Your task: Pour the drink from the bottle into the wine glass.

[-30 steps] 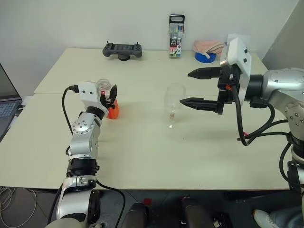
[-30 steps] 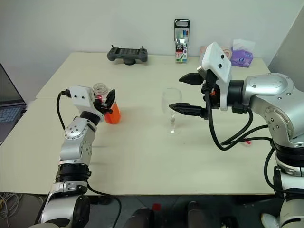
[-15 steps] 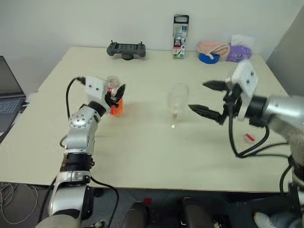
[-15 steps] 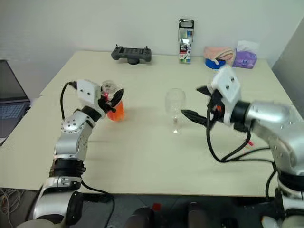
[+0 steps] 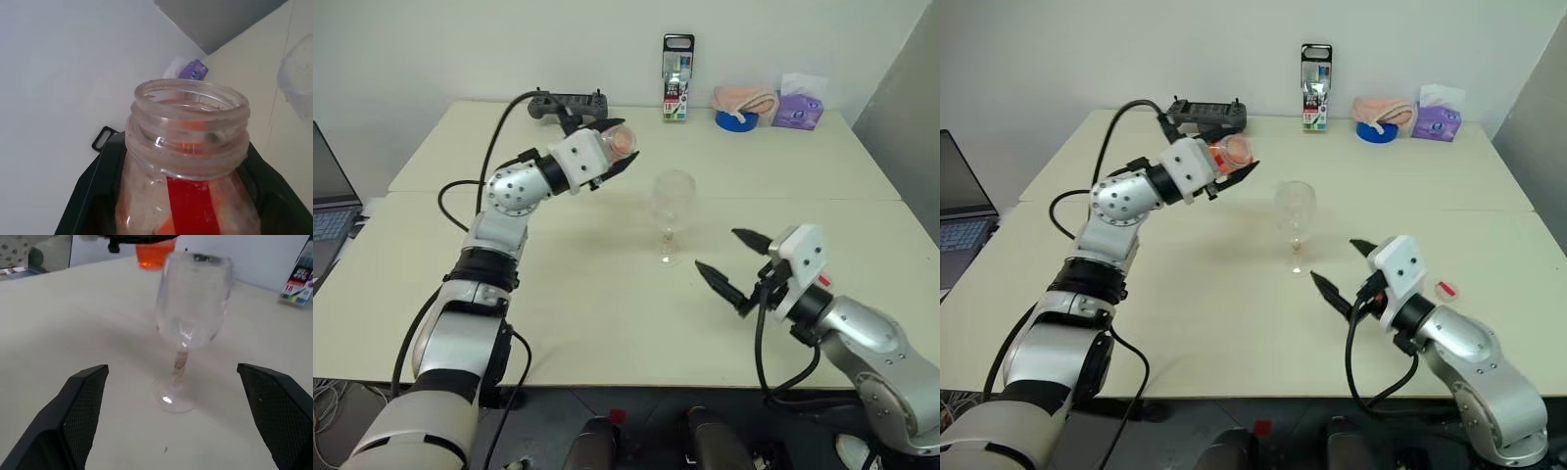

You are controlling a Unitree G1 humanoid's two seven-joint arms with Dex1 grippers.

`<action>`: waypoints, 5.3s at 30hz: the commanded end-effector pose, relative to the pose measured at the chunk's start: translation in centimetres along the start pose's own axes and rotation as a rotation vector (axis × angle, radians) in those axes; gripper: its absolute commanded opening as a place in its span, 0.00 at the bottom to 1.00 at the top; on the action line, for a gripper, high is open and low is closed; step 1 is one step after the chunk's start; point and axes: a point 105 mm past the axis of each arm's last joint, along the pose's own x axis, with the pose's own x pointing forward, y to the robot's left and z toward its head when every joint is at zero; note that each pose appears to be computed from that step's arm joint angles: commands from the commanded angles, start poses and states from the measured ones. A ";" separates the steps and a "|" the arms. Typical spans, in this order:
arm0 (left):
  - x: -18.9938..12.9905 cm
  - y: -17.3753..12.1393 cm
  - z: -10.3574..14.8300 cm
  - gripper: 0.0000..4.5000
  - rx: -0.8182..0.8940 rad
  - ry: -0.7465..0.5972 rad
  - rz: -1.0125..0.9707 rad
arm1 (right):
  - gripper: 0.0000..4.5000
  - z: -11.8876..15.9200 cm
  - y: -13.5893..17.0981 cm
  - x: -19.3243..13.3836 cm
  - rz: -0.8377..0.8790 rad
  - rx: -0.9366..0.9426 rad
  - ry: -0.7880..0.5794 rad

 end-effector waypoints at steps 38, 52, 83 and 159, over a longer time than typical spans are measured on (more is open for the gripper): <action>3.7 1.2 3.5 0.48 0.351 -0.094 -0.014 | 1.00 0.6 -0.6 0.3 -0.050 -0.040 -0.014; 3.9 1.1 3.7 0.48 0.478 -0.086 -0.049 | 1.00 0.8 -0.1 0.3 -0.032 -0.040 -0.003; 3.8 1.3 3.5 0.48 0.639 -0.080 -0.063 | 1.00 1.6 -0.4 0.7 -0.033 -0.036 -0.006; -10.1 2.3 -10.9 0.48 -0.812 0.312 0.735 | 1.00 10.7 4.1 5.3 0.441 -0.196 -0.101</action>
